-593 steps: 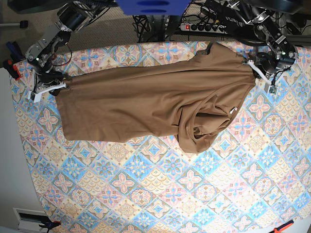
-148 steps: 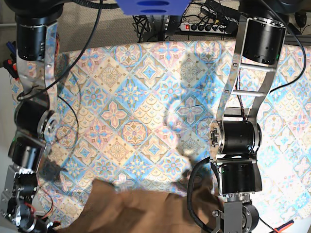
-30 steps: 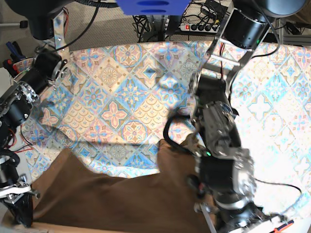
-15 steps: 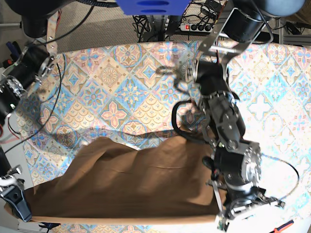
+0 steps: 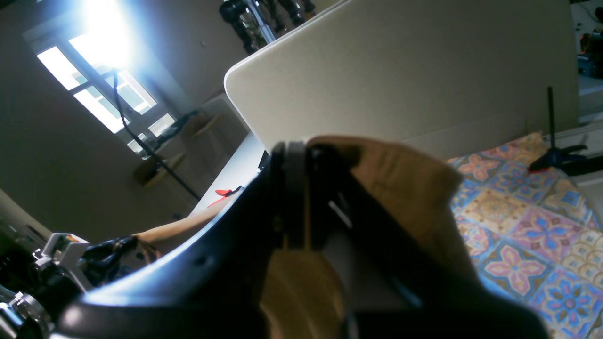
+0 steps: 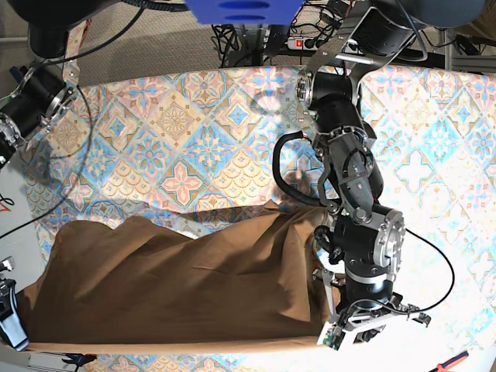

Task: Layout the t-shirt on the table in an organized manner, then fold the t-shirt properly
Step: 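Lower the folded edge with both grippers onto the shirt's hem, then release the brown shirt with both grippers and raise them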

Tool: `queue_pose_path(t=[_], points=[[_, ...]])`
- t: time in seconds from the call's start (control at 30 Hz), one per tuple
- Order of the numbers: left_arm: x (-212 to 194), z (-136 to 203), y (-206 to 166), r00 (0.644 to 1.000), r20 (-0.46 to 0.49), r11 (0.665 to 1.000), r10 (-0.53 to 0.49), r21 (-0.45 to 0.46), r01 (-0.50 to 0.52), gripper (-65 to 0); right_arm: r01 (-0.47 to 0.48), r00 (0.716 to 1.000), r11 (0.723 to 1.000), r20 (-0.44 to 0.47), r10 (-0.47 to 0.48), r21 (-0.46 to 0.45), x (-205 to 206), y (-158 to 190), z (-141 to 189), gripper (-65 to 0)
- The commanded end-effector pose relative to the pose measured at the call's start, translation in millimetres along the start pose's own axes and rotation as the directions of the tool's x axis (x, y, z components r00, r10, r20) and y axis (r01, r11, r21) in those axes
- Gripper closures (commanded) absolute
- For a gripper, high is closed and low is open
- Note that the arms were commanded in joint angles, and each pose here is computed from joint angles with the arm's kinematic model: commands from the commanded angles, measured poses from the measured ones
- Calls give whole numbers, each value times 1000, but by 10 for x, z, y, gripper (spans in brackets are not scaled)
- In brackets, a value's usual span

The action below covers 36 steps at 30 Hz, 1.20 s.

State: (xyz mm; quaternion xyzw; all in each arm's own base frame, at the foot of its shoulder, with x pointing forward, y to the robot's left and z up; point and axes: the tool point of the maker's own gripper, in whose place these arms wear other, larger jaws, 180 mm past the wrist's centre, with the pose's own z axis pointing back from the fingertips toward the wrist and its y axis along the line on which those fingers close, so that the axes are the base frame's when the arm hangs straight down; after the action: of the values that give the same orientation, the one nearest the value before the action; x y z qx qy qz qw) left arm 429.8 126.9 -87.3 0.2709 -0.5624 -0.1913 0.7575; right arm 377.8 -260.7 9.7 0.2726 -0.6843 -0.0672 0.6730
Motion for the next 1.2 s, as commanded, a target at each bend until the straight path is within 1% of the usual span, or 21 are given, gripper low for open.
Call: queue_pose_path(t=[0.0, 0.13, 0.2, 0.27, 0.3, 0.37, 0.43, 0.53, 0.6, 0.67, 0.73, 0.8, 0.83, 0.87, 0.9, 0.93, 0.97, 1.0, 1.03, 1.1, 1.17], points=[[188, 29, 156, 998, 52, 999, 19, 41, -22, 0, -40, 996, 999, 78, 41, -10, 257, 35, 35, 0], [239, 21, 273, 999, -5, 998, 42, 49, -42, 0, -111, 993, 991, 19, 113, -74, 211, 9, -245, 0], [240, -146, 134, 998, -62, 999, 33, -23, -35, 0, -147, 989, 983, -43, 143, -112, 134, -52, -502, 0], [210, -365, -59, 993, -121, 995, 0, -99, -12, 0, -165, 980, 974, -134, 144, -155, -46, -187, -791, 0], [118, -499, -120, 986, -168, 992, -11, -125, -11, 0, -174, 976, 970, -163, 147, -171, -130, -230, -950, 0], [-94, -724, -257, 968, -249, 984, 29, -162, -71, 0, -228, 959, 958, -212, 189, -175, -317, -303, -1211, 0], [-273, -930, -403, 959, -273, 973, 78, -190, -133, 0, -278, 933, 941, -285, 218, -191, -593, -520, -1368, 0], [-618, -1209, -581, 944, -311, 955, 111, -228, -187, 0, -295, 915, 928, -347, 205, -230, -1033, -832, -1575, 0], [-810, -1387, -666, 941, -312, 951, 135, -225, -211, 0, -343, 898, 918, -358, 257, -201, -1225, -851, -1759, 0], [-923, -1510, -672, 939, -294, 952, 178, -189, -240, 0, -378, 881, 902, -381, 281, -209, -1397, -977, -1835, 0], [-1133, -1632, -642, 929, -300, 955, 216, -135, -265, 0, -401, 878, 888, -371, 302, -226, -1519, -1016, -1978, 0], [-1221, -1739, -625, 928, -279, 953, 248, -102, -285, 0, -442, 867, 864, -360, 343, -241, -1646, -1053, -2098, 0], [-1233, -1791, -615, 926, -263, 949, 271, -89, -303, 0, -471, 855, 849, -364, 371, -241, -1743, -1062, -2151, -15], [-1279, -1829, -607, 923, -258, 946, 284, -79, -314, 0, -498, 840, 834, -372, 395, -238, -1832, -1072, -2187, -90], [-1353, -1858, -615, 916, -267, 942, 299, -71, -328, -29, -521, 825, 821, -383, 415, -232, -1957, -1068, -2223, -182], [-1446, -1873, -606, 907, -288, 939, 307, -61, -337, -102, -541, 812, 814, -386, 438, -212, -2093, -1001, -2278, -265], [-1454, -1885, -588, 904, -292, 938, 312, -59, -342, -165, -564, 793, 803, -396, 463, -189, -2222, -943, -2316, -332], [-1452, -1889, -587, 904, -293, 938, 310, -61, -342, -215, -586, 773, 791, -411, 483, -174, -2327, -941, -2315, -369], [-1466, -1888, -604, 906, -297, 940, 302, -64, -335, -267, -611, 752, 775, -426, 503, -162, -2394, -970, -2298, -382], [-1474, -1885, -610, 906, -300, 941, 299, -65, -332, -341, -647, 728, 748, -411, 548, -149, -2347, -946, -2326, -367], [-1535, -1865, -662, 904, -310, 941, 294, -70, -331, -353, -663, 719, 734, -393, 573, -143, -2303, -924, -2346, -356]])
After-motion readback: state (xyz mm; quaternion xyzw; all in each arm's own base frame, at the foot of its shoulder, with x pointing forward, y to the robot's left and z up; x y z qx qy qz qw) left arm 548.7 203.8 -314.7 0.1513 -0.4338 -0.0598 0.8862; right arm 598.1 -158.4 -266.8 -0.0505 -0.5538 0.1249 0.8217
